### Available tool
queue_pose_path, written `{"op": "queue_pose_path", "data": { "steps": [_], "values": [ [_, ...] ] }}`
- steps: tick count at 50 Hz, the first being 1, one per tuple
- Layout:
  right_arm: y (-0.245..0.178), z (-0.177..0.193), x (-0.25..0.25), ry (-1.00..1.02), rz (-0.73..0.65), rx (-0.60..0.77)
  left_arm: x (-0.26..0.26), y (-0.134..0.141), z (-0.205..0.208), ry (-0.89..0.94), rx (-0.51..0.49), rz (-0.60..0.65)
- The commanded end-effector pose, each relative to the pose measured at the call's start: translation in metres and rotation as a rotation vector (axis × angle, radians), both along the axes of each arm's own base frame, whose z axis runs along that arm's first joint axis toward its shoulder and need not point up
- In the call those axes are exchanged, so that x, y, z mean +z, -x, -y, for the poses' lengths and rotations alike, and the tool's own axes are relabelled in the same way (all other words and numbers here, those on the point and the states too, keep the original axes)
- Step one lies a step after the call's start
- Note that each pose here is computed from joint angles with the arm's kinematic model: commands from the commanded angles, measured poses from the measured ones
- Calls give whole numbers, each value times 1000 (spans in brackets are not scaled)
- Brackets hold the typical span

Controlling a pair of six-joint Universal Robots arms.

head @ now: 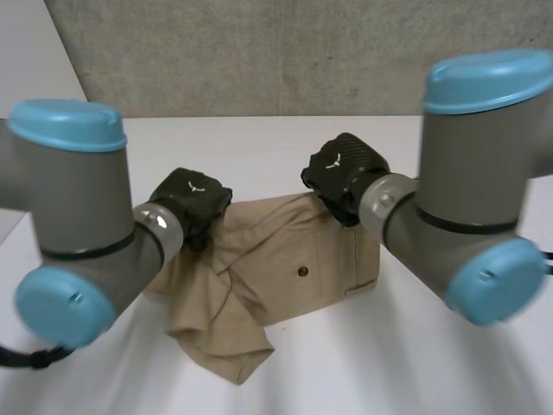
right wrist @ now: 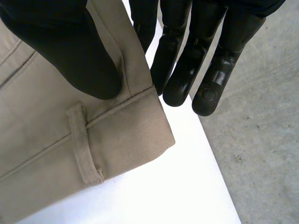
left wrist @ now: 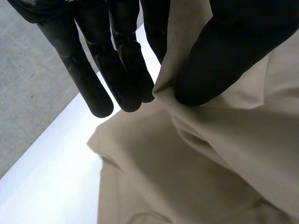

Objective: Fold the shorts.

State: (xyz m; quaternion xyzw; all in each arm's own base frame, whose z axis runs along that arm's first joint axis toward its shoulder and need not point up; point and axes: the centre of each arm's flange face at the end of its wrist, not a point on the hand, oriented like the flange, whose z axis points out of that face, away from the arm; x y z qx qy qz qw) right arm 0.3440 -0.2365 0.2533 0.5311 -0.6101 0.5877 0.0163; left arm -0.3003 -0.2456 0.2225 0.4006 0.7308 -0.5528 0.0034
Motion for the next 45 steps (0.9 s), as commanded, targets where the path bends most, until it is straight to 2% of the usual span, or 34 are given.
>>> {"op": "queue_pose_path", "data": {
  "steps": [1, 2, 5, 6, 10, 13, 20, 28, 33, 41, 45],
  "values": [
    [-31, 57, 17, 174, 239, -34, 45, 19, 65, 284, 31, -115],
    [-37, 69, 40, 273, 342, -35, 73, 25, 74, 407, 30, -179],
    [-40, 80, 79, 438, 478, -29, 117, 31, 86, 610, 35, -295],
    [-41, 83, 104, 543, 561, -20, 144, 34, 89, 736, 35, -373],
    [-37, 80, 151, 738, 705, -6, 196, 32, 81, 957, 14, -506],
    [-30, 71, 165, 761, 722, -4, 212, 32, 62, 985, -45, -522],
    [-18, 64, 128, 597, 629, -24, 169, 28, 40, 764, -157, -405],
    [17, 49, 58, 330, 422, -85, 81, 3, 17, 386, -146, -218],
    [33, 26, -13, 85, 268, -61, 26, -4, -4, 170, -154, -124],
    [41, 5, -72, -72, 188, -46, -43, 6, -10, -16, -163, -38],
    [45, 4, -83, -102, 176, -57, -55, 7, -18, -45, -147, -10]
  ]
}}
